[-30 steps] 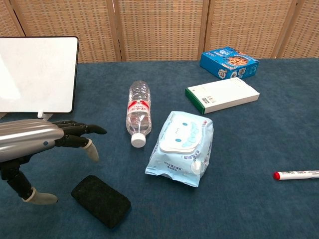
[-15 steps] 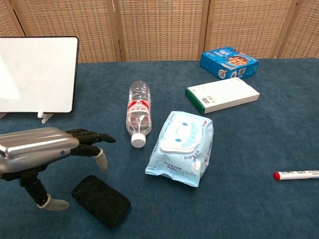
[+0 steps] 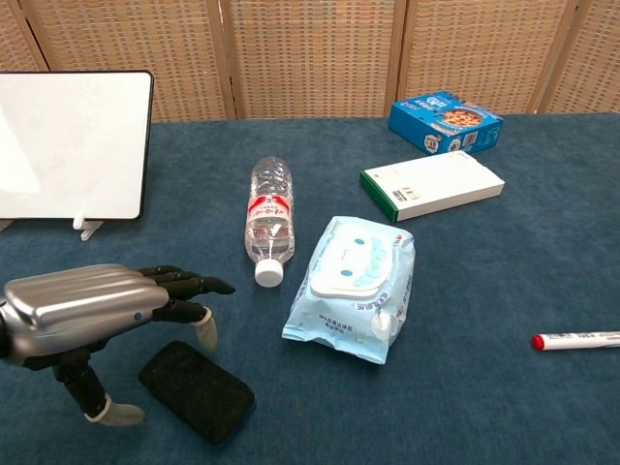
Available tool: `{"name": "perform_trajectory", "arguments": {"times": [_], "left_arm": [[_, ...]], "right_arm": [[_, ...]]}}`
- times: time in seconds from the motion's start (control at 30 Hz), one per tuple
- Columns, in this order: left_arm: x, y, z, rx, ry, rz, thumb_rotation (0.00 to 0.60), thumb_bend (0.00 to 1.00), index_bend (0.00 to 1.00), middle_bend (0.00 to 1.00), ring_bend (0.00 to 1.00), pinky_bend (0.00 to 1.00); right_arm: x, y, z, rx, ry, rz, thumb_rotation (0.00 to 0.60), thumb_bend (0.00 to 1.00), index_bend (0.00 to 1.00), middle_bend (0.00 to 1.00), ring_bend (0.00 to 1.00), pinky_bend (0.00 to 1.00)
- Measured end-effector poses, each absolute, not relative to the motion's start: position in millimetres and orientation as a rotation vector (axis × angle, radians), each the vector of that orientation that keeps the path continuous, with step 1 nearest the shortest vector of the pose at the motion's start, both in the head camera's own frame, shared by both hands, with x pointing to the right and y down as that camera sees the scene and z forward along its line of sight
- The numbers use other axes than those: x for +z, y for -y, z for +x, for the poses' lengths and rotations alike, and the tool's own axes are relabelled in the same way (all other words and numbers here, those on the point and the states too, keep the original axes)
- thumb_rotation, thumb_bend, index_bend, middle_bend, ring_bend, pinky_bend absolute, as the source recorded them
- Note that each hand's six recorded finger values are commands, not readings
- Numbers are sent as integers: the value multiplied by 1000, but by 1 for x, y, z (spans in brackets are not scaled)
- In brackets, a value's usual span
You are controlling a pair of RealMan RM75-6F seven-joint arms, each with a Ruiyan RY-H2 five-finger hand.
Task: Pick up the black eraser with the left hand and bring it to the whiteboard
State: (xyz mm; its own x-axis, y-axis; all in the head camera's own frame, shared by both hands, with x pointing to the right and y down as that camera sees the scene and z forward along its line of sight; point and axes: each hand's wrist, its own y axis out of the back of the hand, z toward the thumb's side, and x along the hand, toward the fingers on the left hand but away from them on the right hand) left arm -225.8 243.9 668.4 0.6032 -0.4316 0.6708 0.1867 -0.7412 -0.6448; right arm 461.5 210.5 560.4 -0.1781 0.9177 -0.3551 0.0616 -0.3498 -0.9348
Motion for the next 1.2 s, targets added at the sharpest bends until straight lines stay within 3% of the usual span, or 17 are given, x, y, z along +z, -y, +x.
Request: {"name": "perform_trajectory", "arguments": {"times": [0.77, 0.97, 1.2], "left_arm": [[679, -246, -217, -1172, -212, -2126, 600, 248, 324, 0, 0, 0], [680, -246, -213, -1172, -224, -2129, 600, 329, 350, 0, 0, 0], [681, -246, -213, -1179, -222, -2130, 600, 334, 374, 0, 0, 0]], "right_arm": [[560, -210, 464, 1615, 1185, -1404, 600, 156, 30, 0, 0, 0], [560, -210, 464, 1612, 1189, -1405, 600, 156, 30, 0, 0, 0], [559, -210, 464, 1609, 1191, -1405, 600, 156, 30, 0, 0, 0]]}}
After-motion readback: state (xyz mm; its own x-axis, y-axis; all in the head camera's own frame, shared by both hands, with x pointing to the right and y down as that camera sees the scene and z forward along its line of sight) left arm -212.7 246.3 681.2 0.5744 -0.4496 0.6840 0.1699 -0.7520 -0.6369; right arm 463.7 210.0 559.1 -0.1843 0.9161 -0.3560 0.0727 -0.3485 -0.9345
